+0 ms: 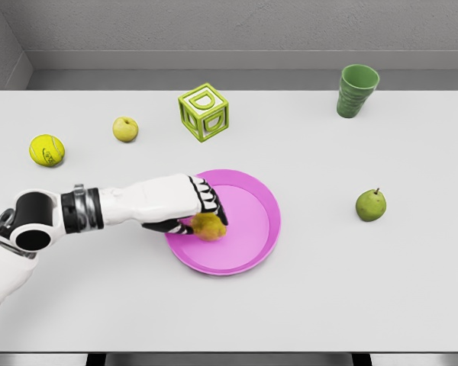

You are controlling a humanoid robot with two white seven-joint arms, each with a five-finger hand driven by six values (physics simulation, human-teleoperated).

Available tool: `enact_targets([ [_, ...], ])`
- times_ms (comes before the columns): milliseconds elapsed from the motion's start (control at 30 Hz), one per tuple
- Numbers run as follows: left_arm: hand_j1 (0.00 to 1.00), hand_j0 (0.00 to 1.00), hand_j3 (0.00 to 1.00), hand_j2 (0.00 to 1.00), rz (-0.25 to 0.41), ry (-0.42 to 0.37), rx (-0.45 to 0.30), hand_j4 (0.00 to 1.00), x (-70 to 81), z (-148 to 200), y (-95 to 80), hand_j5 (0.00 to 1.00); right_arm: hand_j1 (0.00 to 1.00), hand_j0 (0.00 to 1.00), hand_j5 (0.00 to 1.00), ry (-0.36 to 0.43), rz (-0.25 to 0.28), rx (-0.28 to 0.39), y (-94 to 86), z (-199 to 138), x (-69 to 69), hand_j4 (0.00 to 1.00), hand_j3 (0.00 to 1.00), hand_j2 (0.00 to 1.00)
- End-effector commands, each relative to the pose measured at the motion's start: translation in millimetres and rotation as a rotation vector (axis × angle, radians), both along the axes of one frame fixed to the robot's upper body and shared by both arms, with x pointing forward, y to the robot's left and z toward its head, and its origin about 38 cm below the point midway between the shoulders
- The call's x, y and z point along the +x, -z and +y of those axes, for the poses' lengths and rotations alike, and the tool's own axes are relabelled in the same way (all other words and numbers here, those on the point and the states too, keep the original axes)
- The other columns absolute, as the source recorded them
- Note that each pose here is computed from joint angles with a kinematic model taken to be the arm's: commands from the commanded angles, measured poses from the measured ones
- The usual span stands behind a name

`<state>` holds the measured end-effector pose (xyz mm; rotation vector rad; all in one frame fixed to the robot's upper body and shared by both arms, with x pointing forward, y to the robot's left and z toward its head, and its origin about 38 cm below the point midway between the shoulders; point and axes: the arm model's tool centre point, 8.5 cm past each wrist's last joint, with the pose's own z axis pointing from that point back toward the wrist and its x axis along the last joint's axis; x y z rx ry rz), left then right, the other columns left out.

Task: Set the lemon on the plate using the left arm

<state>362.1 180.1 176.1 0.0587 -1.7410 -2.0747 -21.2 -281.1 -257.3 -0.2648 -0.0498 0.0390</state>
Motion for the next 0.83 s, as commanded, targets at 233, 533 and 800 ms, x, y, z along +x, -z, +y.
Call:
enact_targets([
  [233, 1.00, 1.00, 1.00, 1.00, -0.051, -0.218, -0.023, 1.00, 30.4, 75, -28.3, 1.00, 1.00, 1.00, 1.00, 0.000, 0.000, 0.000, 0.0, 0, 0.0, 1.00, 1.00, 1.00],
  [533, 1.00, 1.00, 1.00, 1.00, 0.044, -0.468, -0.046, 1.00, 55.1, 162, -12.3, 1.00, 1.00, 1.00, 1.00, 0.000, -0.002, 0.000, 0.0, 0, 1.0, 1.00, 1.00, 1.00],
  [800, 1.00, 1.00, 1.00, 1.00, 0.091, -0.546, -0.048, 1.00, 50.0, 192, 1.2, 1.00, 1.00, 1.00, 1.00, 0.000, -0.002, 0.000, 0.0, 0, 1.0, 1.00, 1.00, 1.00],
])
